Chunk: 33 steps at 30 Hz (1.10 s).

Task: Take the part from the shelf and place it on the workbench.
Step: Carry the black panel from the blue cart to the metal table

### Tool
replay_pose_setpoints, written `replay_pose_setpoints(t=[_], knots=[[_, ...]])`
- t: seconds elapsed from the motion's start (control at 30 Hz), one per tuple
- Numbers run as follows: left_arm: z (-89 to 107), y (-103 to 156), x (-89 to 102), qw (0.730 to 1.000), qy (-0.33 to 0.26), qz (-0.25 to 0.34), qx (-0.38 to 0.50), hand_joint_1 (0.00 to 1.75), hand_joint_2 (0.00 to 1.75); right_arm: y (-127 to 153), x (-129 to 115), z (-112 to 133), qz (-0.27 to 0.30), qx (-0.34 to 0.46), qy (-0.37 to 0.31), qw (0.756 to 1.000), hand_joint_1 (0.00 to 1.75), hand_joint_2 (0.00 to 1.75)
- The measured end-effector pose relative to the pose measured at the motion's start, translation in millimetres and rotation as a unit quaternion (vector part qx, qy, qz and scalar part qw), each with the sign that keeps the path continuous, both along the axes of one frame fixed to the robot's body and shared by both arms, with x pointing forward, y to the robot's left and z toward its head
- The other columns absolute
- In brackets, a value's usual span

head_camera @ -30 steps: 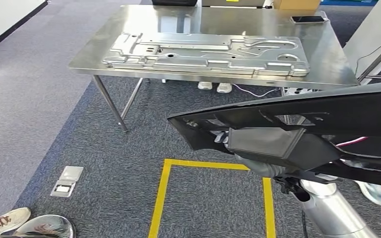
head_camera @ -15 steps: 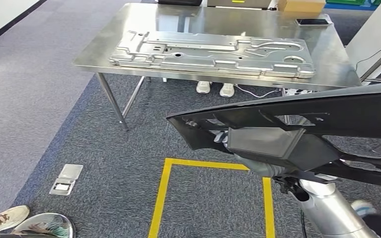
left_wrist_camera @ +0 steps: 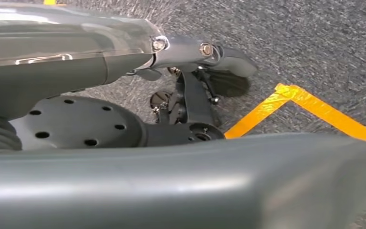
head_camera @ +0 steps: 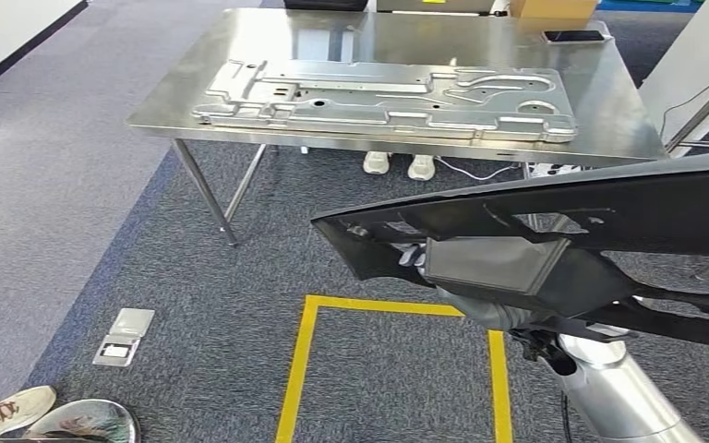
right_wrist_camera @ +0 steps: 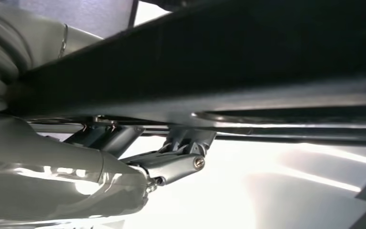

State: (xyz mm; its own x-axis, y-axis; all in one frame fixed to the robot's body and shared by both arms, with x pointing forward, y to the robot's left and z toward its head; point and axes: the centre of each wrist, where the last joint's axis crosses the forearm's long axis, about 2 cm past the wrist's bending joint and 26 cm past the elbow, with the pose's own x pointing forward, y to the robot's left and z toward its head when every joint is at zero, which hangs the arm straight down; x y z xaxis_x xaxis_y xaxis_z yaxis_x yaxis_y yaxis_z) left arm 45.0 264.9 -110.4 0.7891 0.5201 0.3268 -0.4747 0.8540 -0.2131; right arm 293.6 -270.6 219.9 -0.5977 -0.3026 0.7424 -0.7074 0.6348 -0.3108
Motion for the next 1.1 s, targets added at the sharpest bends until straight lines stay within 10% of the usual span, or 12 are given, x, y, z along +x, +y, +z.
replay_pose_setpoints(t=[1.1], knots=[[0.0, 0.0, -0.1, 1.0, 0.0, 0.0, 0.0, 0.0, 1.75, 0.1, 0.1, 0.2, 0.0, 0.0, 0.0, 1.0, 1.75, 1.75]])
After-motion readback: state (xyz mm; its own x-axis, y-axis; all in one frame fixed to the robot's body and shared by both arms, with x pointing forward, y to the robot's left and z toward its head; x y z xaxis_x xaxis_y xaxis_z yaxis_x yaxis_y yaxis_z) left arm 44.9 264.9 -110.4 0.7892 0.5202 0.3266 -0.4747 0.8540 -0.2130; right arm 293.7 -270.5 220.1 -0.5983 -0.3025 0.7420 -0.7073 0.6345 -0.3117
